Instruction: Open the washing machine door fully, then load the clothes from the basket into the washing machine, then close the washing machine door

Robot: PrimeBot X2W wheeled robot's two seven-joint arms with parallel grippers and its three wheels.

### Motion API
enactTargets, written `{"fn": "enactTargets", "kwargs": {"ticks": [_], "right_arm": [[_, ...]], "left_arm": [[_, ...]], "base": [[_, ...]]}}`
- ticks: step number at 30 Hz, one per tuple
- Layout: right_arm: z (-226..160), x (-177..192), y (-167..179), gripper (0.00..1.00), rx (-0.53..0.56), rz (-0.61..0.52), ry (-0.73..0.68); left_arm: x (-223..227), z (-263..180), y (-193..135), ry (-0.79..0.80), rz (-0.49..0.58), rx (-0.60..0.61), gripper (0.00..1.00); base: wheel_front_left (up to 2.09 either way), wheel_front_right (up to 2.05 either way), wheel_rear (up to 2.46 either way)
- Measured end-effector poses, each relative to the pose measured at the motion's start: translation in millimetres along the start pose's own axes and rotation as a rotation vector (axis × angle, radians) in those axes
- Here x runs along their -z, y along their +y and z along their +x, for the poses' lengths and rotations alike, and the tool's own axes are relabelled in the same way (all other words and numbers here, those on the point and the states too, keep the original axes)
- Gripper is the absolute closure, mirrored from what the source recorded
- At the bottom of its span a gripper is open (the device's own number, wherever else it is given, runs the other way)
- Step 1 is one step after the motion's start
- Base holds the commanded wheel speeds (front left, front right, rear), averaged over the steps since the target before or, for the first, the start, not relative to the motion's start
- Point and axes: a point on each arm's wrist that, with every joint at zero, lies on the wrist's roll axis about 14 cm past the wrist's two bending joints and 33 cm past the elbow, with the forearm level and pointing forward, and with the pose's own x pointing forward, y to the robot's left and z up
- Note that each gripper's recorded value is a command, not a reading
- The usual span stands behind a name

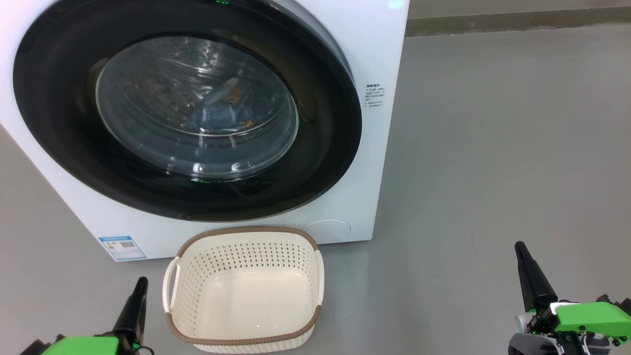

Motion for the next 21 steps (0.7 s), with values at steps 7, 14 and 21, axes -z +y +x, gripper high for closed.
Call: {"fn": "enactTargets", "kwargs": {"ticks": [7, 14, 21], "right_arm": [[0.0, -0.3, 0.0, 1.00, 0.000, 0.001, -0.001], [0.0, -0.5, 0.0, 1.00, 0.000, 0.001, -0.002], [-0.1, -0.4, 0.0, 1.00, 0.000, 0.003, -0.003]], "left_arm": [[0.1, 0.0, -0.1, 0.000, 0.000, 0.000, 1.00], [0.4, 0.0, 0.0, 0.003, 0.000, 0.000, 1.00], [0.4, 0.0, 0.0, 0.003, 0.000, 0.000, 1.00]], "base": [[0.00, 0.00, 0.00], [0.00, 0.00, 0.00], [0.00, 0.00, 0.00]]}}
